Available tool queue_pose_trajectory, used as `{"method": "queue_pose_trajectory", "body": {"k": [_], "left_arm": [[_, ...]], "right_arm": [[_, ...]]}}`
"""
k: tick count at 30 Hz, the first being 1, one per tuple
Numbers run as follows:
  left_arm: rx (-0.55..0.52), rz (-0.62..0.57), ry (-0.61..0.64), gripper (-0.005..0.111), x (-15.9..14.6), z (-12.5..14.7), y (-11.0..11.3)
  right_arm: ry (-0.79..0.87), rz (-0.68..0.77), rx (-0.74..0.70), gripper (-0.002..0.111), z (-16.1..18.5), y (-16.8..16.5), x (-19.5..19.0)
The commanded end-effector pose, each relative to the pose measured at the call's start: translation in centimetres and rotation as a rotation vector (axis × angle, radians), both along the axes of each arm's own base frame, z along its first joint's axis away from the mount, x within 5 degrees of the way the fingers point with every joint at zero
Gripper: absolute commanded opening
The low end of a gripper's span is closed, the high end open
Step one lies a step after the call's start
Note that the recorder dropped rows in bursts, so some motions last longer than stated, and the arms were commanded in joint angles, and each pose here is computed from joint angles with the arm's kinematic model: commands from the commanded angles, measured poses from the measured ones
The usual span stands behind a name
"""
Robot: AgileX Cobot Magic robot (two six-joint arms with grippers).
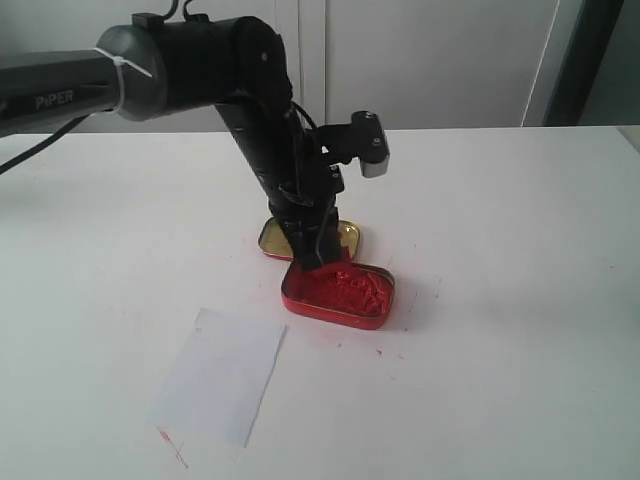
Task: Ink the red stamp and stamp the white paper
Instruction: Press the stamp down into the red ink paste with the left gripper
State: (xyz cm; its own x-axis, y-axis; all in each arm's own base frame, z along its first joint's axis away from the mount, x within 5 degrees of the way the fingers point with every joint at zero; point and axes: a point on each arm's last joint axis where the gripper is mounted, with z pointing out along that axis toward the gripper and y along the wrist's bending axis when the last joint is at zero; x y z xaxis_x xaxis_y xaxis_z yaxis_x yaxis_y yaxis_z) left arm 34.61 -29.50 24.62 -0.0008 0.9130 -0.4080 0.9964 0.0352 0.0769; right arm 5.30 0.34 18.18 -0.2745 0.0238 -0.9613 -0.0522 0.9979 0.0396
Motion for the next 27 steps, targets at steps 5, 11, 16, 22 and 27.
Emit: {"method": "queue_pose_trajectory", "body": {"k": [5,11,16,22,27], "left_arm": [[0.033,0.025,0.094,0.0,1.0,-1.0,1.6],[0.031,0.032,0.124,0.0,1.9,-2.0,0.7],[-0.002,0.047,0.117,0.0,2.6,-2.8,0.1],[0.001,0.038,0.122,0.0,2.6,-3.9,-0.4],[-0.017,0.042,0.087,0.0,2.9,-3.9,-0.6]], "right_arm": [[-0.014,-0.006,-0.007,0.0,0.0,-0.1,0.0],[-0.014,-0.006,-0.007,0.0,0.0,-0.1,0.0],[-0.014,-0.006,-0.007,0.0,0.0,-0.1,0.0],[-0.014,-0.006,-0.007,0.0,0.0,-0.1,0.0],[-0.014,-0.006,-0.007,0.0,0.0,-0.1,0.0]]}}
